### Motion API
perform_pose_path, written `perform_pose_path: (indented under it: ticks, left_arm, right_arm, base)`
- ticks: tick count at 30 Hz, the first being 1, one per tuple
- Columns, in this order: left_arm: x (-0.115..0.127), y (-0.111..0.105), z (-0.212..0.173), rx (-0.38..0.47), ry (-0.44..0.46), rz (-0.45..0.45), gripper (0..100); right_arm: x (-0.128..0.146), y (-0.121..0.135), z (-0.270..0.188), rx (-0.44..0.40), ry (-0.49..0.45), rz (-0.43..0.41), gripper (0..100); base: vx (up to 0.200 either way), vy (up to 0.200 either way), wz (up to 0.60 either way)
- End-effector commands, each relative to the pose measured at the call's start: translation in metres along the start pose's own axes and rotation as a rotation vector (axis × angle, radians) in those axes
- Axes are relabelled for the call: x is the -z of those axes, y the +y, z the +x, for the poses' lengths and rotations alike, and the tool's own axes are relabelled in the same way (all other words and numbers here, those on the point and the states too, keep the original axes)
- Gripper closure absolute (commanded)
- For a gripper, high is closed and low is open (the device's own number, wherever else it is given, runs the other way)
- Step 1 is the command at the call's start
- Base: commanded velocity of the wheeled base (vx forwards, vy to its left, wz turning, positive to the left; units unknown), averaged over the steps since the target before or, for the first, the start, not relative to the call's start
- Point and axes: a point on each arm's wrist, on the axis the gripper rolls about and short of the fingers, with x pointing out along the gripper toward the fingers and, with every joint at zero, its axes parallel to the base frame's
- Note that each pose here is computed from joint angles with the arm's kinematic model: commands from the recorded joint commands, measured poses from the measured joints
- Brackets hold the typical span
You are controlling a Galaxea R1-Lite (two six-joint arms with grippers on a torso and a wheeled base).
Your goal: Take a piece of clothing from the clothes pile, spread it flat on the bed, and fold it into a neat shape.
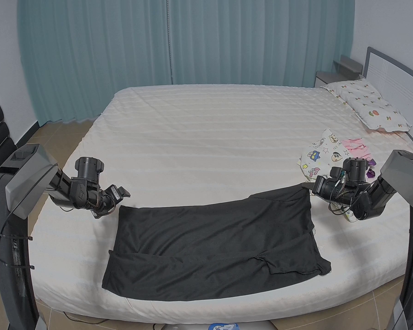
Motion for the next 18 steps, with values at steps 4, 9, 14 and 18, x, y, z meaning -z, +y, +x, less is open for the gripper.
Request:
perform_pose_path:
  ticks: [4, 9, 14, 18]
  left_arm:
    - [0.003, 0.001, 0.008, 0.05, 0.02, 0.002, 0]
    - [0.005, -0.004, 0.009, 0.089, 0.042, 0.014, 0]
    - [0.008, -0.008, 0.01, 0.097, 0.049, 0.023, 100]
    - [0.012, -0.008, 0.014, 0.093, 0.059, 0.031, 100]
  right_arm:
    - [0.01, -0.008, 0.005, 0.009, 0.011, 0.008, 100]
    - [0.01, -0.008, 0.005, 0.008, 0.01, 0.007, 100]
    - [0.01, -0.009, 0.007, 0.007, 0.011, 0.006, 100]
    - [0.01, -0.008, 0.007, 0.006, 0.01, 0.006, 100]
  base:
    - [0.0, 0.0, 0.0]
    - [0.0, 0.0, 0.0]
    - [0.0, 0.0, 0.0]
    - [0.0, 0.0, 0.0]
